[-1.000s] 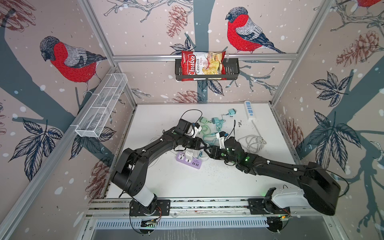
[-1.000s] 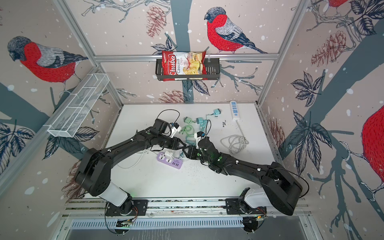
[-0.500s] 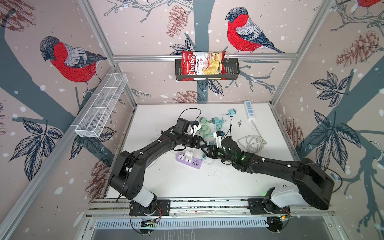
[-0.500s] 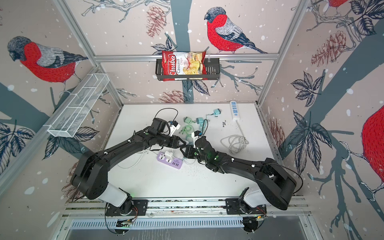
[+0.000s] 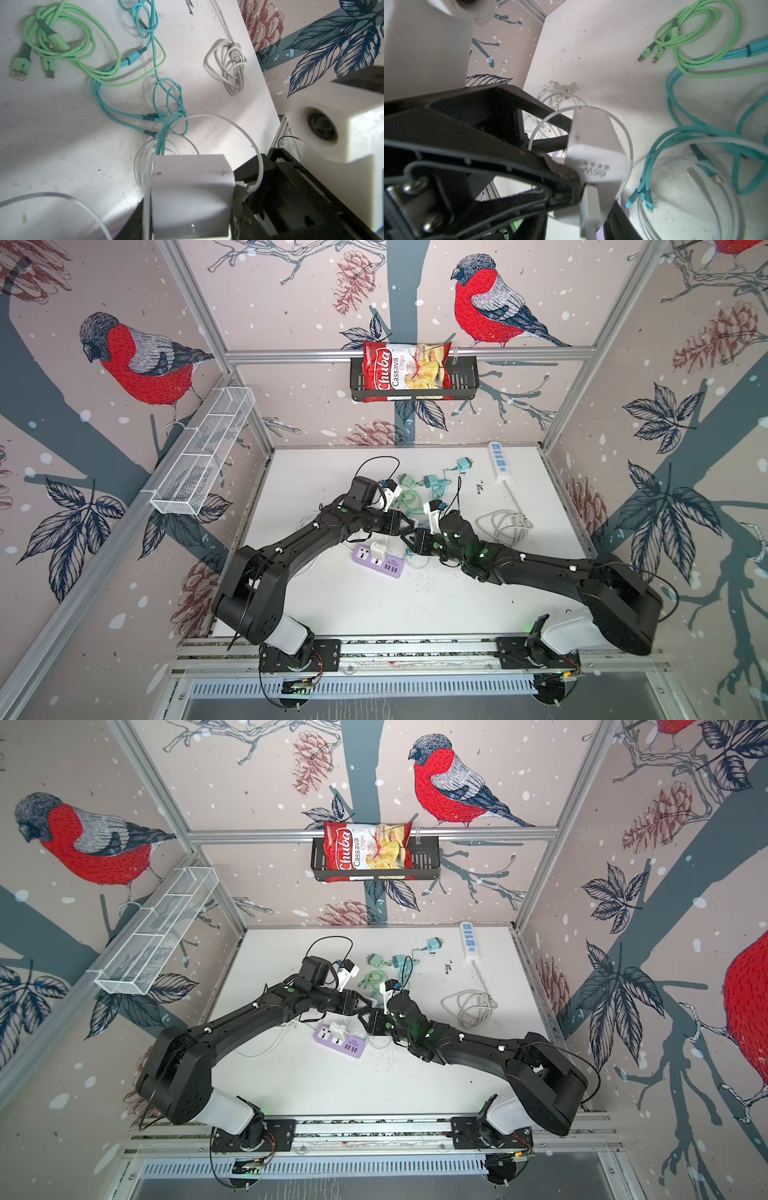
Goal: Insert the plug
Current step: 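Hold the 65W charger up with the left gripper while the right gripper grasps it, then open the left gripper to release the charger while the right gripper takes it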
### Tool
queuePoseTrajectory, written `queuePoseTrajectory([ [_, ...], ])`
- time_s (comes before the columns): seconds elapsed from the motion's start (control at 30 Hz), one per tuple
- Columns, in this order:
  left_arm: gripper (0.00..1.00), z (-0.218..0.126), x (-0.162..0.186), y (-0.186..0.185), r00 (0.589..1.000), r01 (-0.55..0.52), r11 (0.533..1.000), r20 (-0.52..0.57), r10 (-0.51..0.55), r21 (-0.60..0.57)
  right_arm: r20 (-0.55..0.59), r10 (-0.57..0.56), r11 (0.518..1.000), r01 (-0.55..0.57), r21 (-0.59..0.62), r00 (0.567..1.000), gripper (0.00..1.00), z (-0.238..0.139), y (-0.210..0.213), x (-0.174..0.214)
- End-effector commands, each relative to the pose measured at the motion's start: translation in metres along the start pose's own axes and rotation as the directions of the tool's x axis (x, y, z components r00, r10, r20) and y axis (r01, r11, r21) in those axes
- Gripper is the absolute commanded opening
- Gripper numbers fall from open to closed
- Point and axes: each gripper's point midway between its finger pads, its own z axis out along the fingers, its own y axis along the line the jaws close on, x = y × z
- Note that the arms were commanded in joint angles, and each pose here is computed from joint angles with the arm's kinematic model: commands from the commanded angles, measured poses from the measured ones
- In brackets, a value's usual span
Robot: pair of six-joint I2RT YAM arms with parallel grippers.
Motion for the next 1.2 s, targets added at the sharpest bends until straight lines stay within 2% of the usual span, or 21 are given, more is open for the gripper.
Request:
queuePoseTrajectory([
  [0.0, 0.25, -0.001, 0.008, -0.008, 0.999, 0.01, 0.999, -0.033, -0.008, 0.049, 0.134, -0.009, 0.996, 0.021, -0.089, 0.991, 0.41, -0.004, 0.025, -0.033],
  [0.3, 0.25, -0.006, 0.013, -0.009, 0.999, 0.028, 0.999, -0.029, -0.027, 0.043, 0.232, 0.002, 0.998, 0.012, -0.057, 0.973, 0.38, -0.016, 0.021, -0.049],
  [0.57, 0.25, -0.006, 0.013, -0.007, 0.996, 0.09, 0.995, -0.014, -0.089, 0.036, 0.316, -0.007, 0.998, 0.025, -0.052, 0.949, 0.39, -0.022, 0.026, -0.059],
  [0.83, 0.25, -0.011, 0.008, -0.008, 0.983, 0.172, 0.984, 0.057, -0.175, 0.045, 0.391, -0.06, 0.996, 0.081, -0.037, 0.919, 0.39, -0.025, 0.037, -0.065],
  [1.17, 0.25, -0.009, 0.01, -0.011, 0.974, 0.213, 0.974, 0.06, -0.218, 0.071, 0.46, -0.106, 0.988, 0.145, -0.052, 0.882, 0.38, -0.025, 0.047, -0.069],
])
